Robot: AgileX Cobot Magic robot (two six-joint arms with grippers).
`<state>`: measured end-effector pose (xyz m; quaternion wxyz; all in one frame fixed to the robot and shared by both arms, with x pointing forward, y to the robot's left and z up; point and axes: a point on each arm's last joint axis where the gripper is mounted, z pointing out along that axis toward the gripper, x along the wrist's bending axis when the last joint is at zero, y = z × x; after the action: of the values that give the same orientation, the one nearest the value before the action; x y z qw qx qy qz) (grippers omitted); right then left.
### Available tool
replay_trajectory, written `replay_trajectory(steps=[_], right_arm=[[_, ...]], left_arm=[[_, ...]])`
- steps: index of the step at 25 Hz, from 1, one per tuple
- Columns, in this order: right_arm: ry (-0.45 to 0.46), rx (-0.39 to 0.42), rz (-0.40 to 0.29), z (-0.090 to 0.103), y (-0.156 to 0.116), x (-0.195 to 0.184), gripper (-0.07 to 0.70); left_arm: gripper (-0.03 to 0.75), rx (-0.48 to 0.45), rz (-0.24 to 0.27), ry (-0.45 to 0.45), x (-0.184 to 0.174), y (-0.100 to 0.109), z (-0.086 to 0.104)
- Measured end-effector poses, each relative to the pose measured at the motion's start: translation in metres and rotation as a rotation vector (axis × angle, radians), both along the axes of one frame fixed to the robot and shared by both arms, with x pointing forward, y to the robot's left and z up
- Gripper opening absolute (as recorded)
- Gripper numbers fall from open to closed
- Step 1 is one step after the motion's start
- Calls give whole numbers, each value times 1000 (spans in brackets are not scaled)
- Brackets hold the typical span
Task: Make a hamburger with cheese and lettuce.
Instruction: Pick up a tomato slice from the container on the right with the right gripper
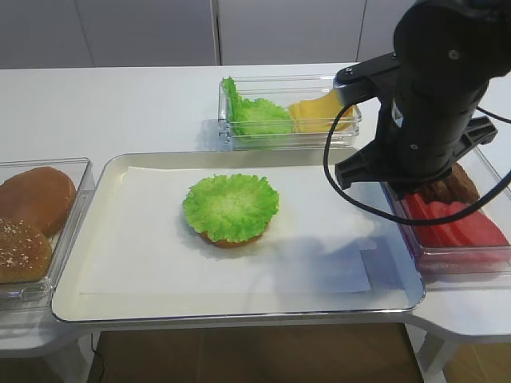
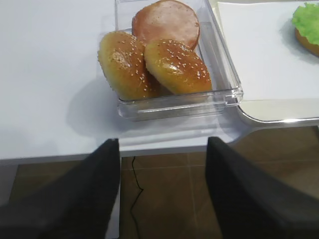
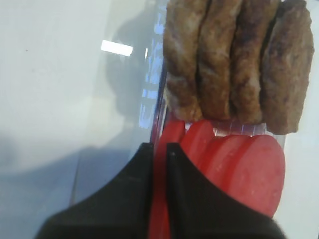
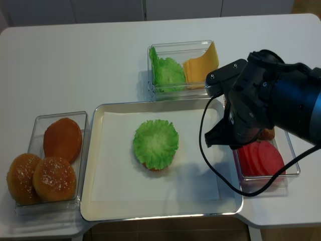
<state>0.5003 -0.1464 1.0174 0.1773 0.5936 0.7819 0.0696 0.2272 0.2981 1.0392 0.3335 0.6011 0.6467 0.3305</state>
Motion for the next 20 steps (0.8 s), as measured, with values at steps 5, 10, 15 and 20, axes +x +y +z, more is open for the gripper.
replay_trajectory(steps=[5,10,15,20], right_arm=[[-1,0,-2,0,0,0,62],[-2,0,-3,0,0,0,60],[-4,2,-7,1,-1,0,60],[-30,18,-16,10,-3,-3,60]], left_arm=[[404,0,0,0,0,0,0],[404,0,0,0,0,0,0],[404,0,0,0,0,0,0],[404,0,0,0,0,0,0]])
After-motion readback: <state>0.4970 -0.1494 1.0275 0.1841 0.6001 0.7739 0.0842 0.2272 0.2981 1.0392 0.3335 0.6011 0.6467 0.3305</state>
